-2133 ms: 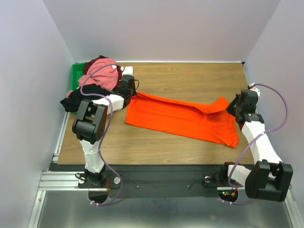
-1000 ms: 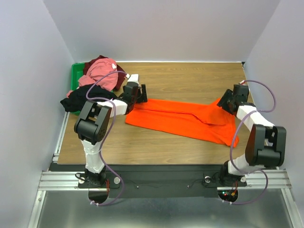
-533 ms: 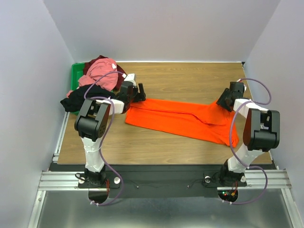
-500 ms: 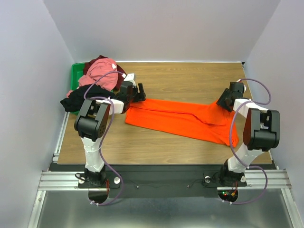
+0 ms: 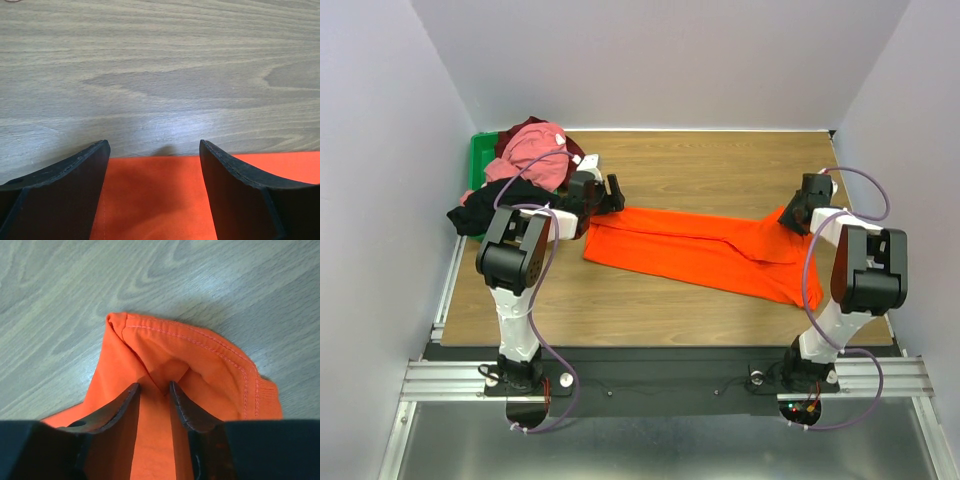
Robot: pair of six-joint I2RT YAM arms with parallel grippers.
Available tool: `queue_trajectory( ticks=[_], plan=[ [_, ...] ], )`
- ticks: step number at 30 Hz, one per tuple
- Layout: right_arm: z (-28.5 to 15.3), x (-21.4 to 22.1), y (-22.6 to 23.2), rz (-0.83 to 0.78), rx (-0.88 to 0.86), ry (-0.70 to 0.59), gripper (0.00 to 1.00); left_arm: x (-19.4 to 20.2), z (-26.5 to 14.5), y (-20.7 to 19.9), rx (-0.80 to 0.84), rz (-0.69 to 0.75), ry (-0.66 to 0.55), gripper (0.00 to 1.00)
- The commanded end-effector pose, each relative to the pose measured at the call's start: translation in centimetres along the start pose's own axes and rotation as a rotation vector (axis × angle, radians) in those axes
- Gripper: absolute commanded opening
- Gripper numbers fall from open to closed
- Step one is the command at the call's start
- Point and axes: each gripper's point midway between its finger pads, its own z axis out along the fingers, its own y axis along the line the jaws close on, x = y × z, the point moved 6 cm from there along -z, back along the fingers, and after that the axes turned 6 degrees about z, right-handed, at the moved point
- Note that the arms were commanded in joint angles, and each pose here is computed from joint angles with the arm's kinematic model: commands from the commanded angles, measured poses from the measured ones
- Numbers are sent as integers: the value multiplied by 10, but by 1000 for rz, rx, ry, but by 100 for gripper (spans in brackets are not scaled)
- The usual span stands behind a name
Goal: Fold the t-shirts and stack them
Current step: Fold the tshirt
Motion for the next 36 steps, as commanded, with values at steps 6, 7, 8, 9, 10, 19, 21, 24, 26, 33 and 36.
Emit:
queue_trajectory(
  ticks=[6, 7, 8, 9, 10, 19, 21, 24, 26, 33, 36],
  plan=[
    [-4, -6, -2, 19, -1, -44, 12, -1, -4, 9, 9, -24, -14, 84],
    [-6, -7, -3, 20, 1, -50, 10, 1, -4, 10, 8, -27, -9, 84],
    [-12, -10, -2, 26, -4, -66, 4, 1, -4, 10, 9, -27, -7, 84],
    [-15, -10, -3, 28, -2, -72, 1, 1, -3, 10, 10, -27, -7, 84],
    [-18, -9, -6, 29, 7, -80, 0, 2, -3, 11, 9, -29, -6, 84],
    [-64, -22, -14, 53, 7, -209, 0, 1, -3, 11, 12, -31, -6, 84],
    [-67, -20, -18, 53, 21, -210, 1, 2, -2, 11, 13, -28, -5, 84],
    [-70, -18, -21, 51, 32, -211, 1, 2, -3, 11, 17, -28, -2, 84],
    [-68, -17, -21, 50, 37, -205, 1, -3, -7, 9, 24, -25, -19, 84],
    [-54, -12, -22, 43, 57, -162, 2, -19, -26, -37, 170, 6, -115, 84],
    [-52, -11, -21, 42, 55, -151, 3, -7, -19, -69, 224, 59, -86, 84]
  ],
)
